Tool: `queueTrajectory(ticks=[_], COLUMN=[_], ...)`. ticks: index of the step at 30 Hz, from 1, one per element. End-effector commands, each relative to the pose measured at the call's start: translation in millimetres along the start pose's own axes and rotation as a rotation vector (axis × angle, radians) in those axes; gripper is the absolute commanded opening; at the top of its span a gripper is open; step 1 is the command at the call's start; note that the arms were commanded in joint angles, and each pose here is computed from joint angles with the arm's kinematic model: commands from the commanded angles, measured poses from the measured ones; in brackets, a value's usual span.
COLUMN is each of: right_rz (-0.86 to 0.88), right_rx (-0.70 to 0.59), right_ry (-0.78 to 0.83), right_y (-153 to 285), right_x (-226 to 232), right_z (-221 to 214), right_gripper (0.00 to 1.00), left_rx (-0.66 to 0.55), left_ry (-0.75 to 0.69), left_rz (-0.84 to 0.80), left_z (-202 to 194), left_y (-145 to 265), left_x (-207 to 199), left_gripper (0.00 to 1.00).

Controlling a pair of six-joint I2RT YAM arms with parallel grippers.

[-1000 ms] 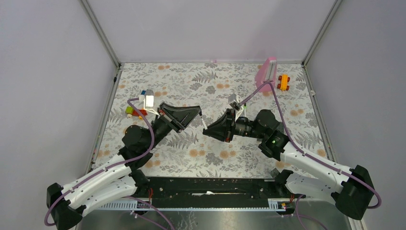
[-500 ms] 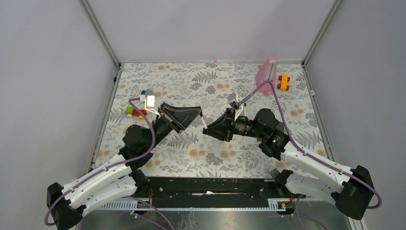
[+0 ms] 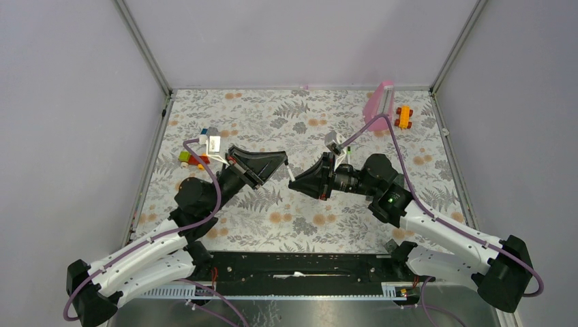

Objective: Insert the pens into the pen caps

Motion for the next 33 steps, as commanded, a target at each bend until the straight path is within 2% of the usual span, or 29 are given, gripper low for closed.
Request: queueTrajectory(ticks=[1,26,33], right_rz=[0.011,-0.003,-0.073], right_rx=[-0.079,-0.101,-0.094], right_ry=[0.060,0.045,0.023], right_y=[-2.6,-8.7,-11.8], right_x=[7.1,4.3,-6.3], right_z=[29.4,39.2,36.8], right_gripper=[0.00,0.00,0.00], left_rx=[-0.001,0.028,0.036], left_ry=[-0.019,-0.026,-0.025], left_rz=[-0.037,-0.020,-0.013], left_z=[3.5,-5.8,-8.6], left_y=[-1.4,2.3,4.3], left_x=[-7.9,3.0,6.3], left_gripper=[0.00,0.00,0.00])
Point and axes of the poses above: each gripper's point midway between its finger pads, its own y axis back along the fingers, its own x axis along the line the jaws close on, z = x × y, the point moved 5 cm from there along y, back along the fingers, and after that the axes turned 10 degrees about y, right-handed, at the moved point
